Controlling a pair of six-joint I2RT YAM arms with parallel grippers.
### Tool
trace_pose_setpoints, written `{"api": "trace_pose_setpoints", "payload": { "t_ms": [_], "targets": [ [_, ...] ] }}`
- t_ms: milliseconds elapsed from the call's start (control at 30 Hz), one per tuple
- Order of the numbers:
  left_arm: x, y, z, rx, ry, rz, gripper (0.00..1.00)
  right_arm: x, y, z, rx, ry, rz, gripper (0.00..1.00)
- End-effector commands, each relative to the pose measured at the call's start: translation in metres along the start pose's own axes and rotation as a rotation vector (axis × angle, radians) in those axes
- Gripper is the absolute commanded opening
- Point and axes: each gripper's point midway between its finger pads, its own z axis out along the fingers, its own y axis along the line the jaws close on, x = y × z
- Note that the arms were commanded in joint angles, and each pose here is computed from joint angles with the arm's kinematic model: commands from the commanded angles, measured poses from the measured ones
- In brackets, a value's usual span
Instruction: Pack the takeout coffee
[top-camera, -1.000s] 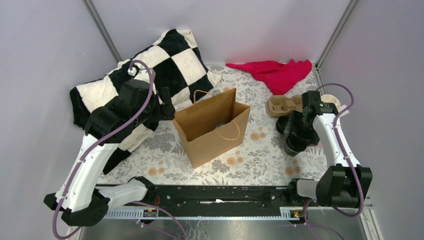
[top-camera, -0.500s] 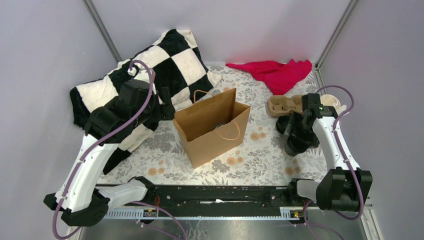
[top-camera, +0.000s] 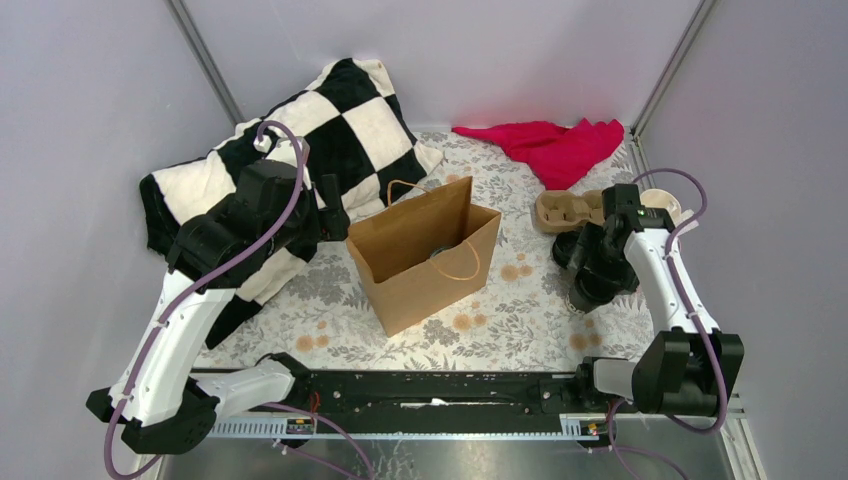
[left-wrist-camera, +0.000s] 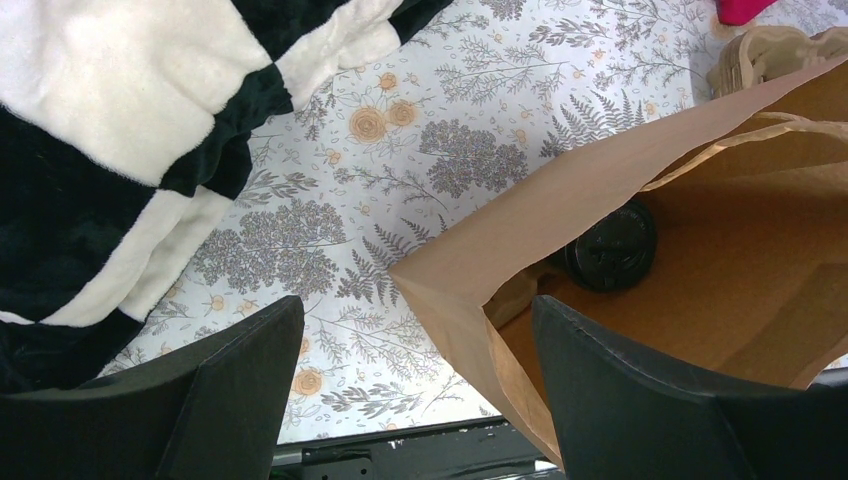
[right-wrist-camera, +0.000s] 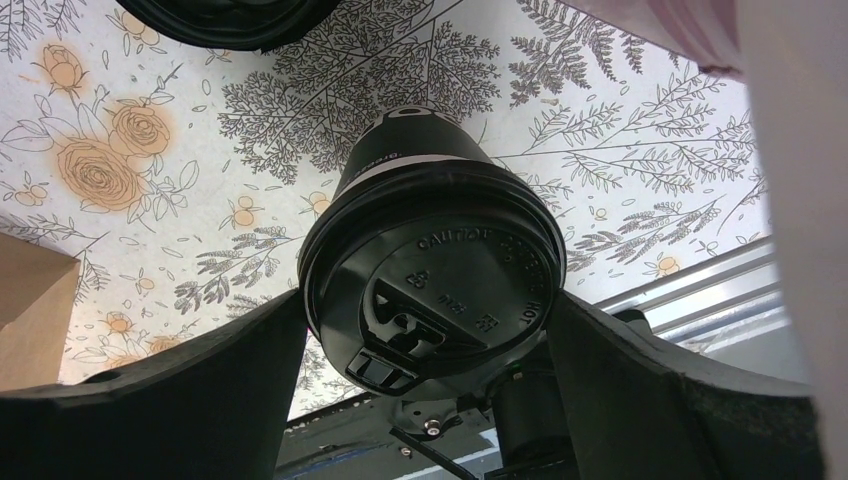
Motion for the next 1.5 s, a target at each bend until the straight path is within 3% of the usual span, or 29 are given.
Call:
{"api": "trace_pose_setpoints", "payload": {
  "t_ms": [0,100,400,767,1467],
  "targets": [
    [-0.005,-0.003,0.000,0.021,-0.026,-0.010,0.88,-0.002,0.000,-0.003,0.017,0.044,-0.015,0.95],
    [-0.006,-0.004,0.000,0.020,-0.028,-0.007,0.88,-0.005,0.003,-0.012,-0.006,0.036,-0.016,0.99],
    [-0.006,-0.004,0.001,0.023,-0.023,-0.003,0.88,-0.016,0.003,-0.034,-0.014,0.000,-0.005,1.00],
    [-0.006,-0.003,0.000,0.023,-0.029,0.005,0.88,-0.004,-0.003,-0.019,0.018,0.024,0.000,1.00],
    [-0.007,-0.003,0.000,0.020,-0.030,0.007,0.88,-0.002,-0.002,-0.006,0.019,0.030,-0.008,0.87]
  ]
}}
